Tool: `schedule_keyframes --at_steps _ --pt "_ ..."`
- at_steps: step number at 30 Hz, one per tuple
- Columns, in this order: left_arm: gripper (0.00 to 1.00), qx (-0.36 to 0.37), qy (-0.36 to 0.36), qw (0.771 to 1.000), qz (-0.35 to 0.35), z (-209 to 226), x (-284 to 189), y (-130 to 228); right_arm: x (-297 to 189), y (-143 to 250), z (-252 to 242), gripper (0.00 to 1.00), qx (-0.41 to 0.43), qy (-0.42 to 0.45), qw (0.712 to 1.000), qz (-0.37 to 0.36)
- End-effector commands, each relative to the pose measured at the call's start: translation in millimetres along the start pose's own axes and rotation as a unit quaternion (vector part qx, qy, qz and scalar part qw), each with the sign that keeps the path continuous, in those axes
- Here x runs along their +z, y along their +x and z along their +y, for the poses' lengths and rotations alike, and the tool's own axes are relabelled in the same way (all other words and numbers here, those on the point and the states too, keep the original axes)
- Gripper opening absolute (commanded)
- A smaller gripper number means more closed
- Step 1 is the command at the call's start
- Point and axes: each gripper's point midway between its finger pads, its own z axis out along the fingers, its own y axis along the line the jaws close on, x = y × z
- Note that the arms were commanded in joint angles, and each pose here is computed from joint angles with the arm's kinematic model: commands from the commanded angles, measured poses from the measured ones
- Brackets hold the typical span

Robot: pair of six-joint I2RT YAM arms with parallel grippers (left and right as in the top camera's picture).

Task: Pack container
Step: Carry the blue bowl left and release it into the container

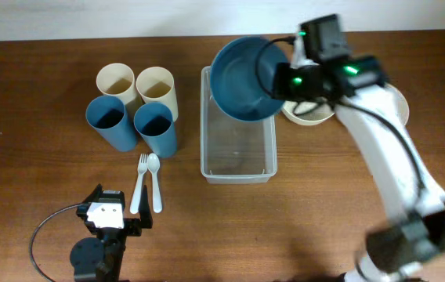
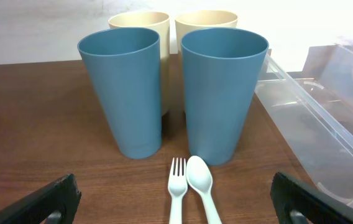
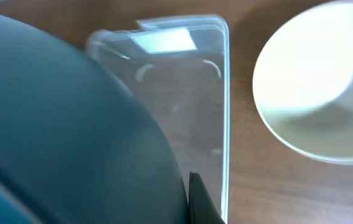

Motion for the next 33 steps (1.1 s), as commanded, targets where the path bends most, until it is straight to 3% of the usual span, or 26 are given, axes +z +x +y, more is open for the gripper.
schedule_keyframes --at_steps 1,7,14,15,16,18,27,31,33 --pt "1.0 0.01 0.007 1.0 -0.002 -2.3 0.2 0.5 53.3 0.2 -2.3 0.04 0.005 -0.001 1.0 0.031" --pt "1.0 0.01 0.007 1.0 -0.002 -2.3 0.2 0.5 113.4 7.4 -13.9 0.04 0.01 0.004 0.998 0.058" --pt "1.0 0.01 0.007 1.0 -0.002 -2.3 0.2 0.5 135.1 5.6 -14.2 0.04 0.009 -0.005 0.998 0.055" --pt "1.0 0.01 0.007 1.0 -0.002 -2.3 0.2 0.5 134.8 5.6 -11.7 0.05 0.008 -0.012 0.998 0.056" --pt "1.0 0.01 0.007 1.0 -0.002 -2.3 0.2 0.5 134.2 5.6 -7.6 0.13 0.0 -0.024 0.998 0.058" --pt "1.0 0.01 0.007 1.0 -0.002 -2.3 0.2 0.5 130.0 4.3 2.9 0.36 -0.019 -0.051 0.997 0.061" --pt "1.0 0.01 0.007 1.0 -0.002 -2.3 0.2 0.5 54.1 -38.5 16.1 0.35 -0.025 -0.075 0.997 0.005" --pt "1.0 0.01 0.007 1.0 -0.002 -2.3 0.2 0.5 14.2 -58.2 -26.4 0.39 0.019 -0.043 0.999 -0.013" --pt "1.0 0.01 0.007 1.0 -0.002 -2.3 0.2 0.5 -1.2 -63.4 -84.9 0.4 0.072 0.015 0.997 -0.013"
